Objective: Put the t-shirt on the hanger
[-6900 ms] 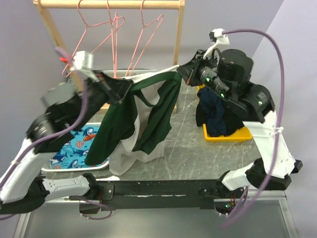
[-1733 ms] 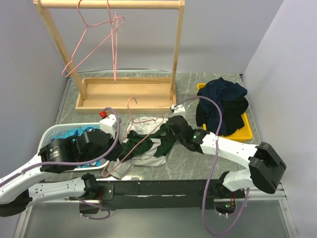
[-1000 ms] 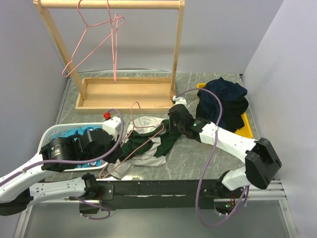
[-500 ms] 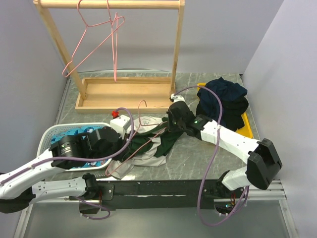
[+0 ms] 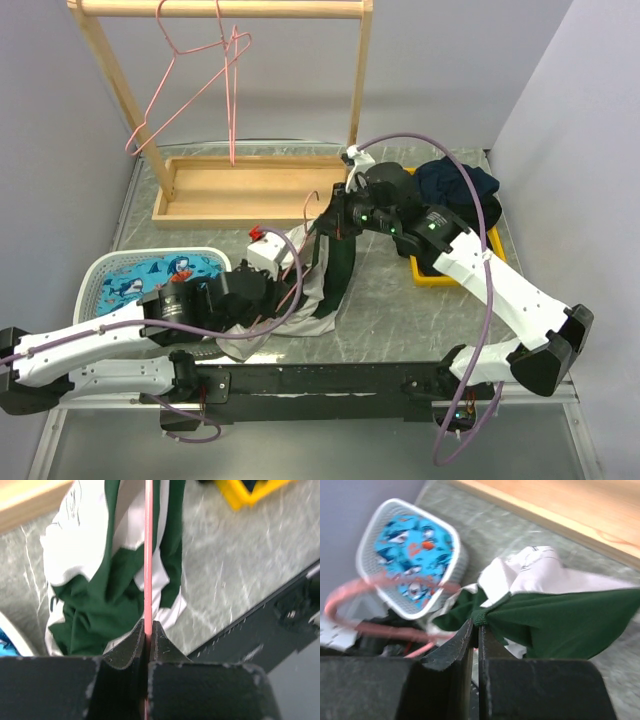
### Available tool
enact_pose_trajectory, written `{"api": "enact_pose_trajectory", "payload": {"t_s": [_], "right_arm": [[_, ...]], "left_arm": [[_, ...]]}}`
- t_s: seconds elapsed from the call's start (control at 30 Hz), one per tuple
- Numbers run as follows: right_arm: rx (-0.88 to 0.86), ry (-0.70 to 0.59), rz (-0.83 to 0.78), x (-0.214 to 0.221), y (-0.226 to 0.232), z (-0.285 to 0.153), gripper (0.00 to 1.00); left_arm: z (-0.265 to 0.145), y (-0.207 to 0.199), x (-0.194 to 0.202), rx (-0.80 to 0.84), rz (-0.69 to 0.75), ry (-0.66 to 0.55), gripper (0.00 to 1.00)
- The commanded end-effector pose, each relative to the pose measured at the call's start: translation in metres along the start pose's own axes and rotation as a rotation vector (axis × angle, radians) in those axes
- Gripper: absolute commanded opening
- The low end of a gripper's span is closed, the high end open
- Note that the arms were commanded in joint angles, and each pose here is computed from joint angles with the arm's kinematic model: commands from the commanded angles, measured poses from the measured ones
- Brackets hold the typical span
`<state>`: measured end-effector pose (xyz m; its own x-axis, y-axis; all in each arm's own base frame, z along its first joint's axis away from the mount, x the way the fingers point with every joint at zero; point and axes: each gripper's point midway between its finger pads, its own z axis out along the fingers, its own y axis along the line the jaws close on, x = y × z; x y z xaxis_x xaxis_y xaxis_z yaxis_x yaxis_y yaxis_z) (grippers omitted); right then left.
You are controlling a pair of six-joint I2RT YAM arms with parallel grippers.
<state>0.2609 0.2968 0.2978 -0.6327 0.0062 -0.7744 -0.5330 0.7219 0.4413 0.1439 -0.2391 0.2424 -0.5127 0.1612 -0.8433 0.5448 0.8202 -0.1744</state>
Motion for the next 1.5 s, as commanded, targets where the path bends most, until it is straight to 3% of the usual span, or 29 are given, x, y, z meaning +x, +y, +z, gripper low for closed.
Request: {"api": "enact_pose_trajectory", "payload": {"t_s": [0.0,0.13,0.3,0.4,0.43,0.53,0.63,0.73,0.9,1.03,1.3,1.47], "right_arm": [[-0.207,-0.012,-0.034,-0.018,0.054,-0.028,0.0],[-0.303,0.024,-0.114,-0.005,0.103,-0.042,0.0],[-0.206,0.044,-0.108,0.021,0.076,-0.024,0.21],[-0.166,0.061,-0.099,0.044,0.057,-0.014,0.37],[-0.138,0.065,-0.094,0.056,0.046,-0.007,0.51],[-0.066,0.013,-0.086,0.066,0.023,-0.01,0.75],[0.057,-0.066,-0.055,0.071,-0.011,-0.013,0.84],[0.104,-0.12,0.043,0.077,-0.043,-0.008,0.8],[0.076,-0.079,0.124,0.098,-0.046,0.021,0.72],[0.112,-0.145,0.201,0.095,-0.047,0.037,0.65],[0.212,-0.166,0.306,0.102,-0.056,0.078,0.67],[0.301,-0.131,0.315,0.112,-0.067,0.101,0.62]], "left_arm": [[-0.005,-0.007,-0.051,0.021,-0.152,-0.245,0.01],[-0.007,-0.003,-0.056,0.027,-0.21,-0.321,0.01],[-0.027,0.006,-0.073,0.084,-0.348,-0.473,0.01],[-0.029,0.012,-0.065,0.119,-0.394,-0.537,0.01],[-0.025,0.013,-0.06,0.126,-0.407,-0.557,0.01],[-0.024,0.017,-0.059,0.123,-0.417,-0.592,0.01],[-0.021,0.017,-0.056,0.122,-0.41,-0.6,0.01],[-0.02,0.02,-0.056,0.104,-0.412,-0.6,0.01],[-0.02,0.024,-0.059,0.071,-0.41,-0.606,0.01],[-0.014,0.021,-0.058,0.06,-0.398,-0.591,0.01],[-0.011,0.021,-0.06,0.05,-0.418,-0.61,0.01],[-0.013,0.022,-0.067,0.041,-0.438,-0.639,0.01]]}}
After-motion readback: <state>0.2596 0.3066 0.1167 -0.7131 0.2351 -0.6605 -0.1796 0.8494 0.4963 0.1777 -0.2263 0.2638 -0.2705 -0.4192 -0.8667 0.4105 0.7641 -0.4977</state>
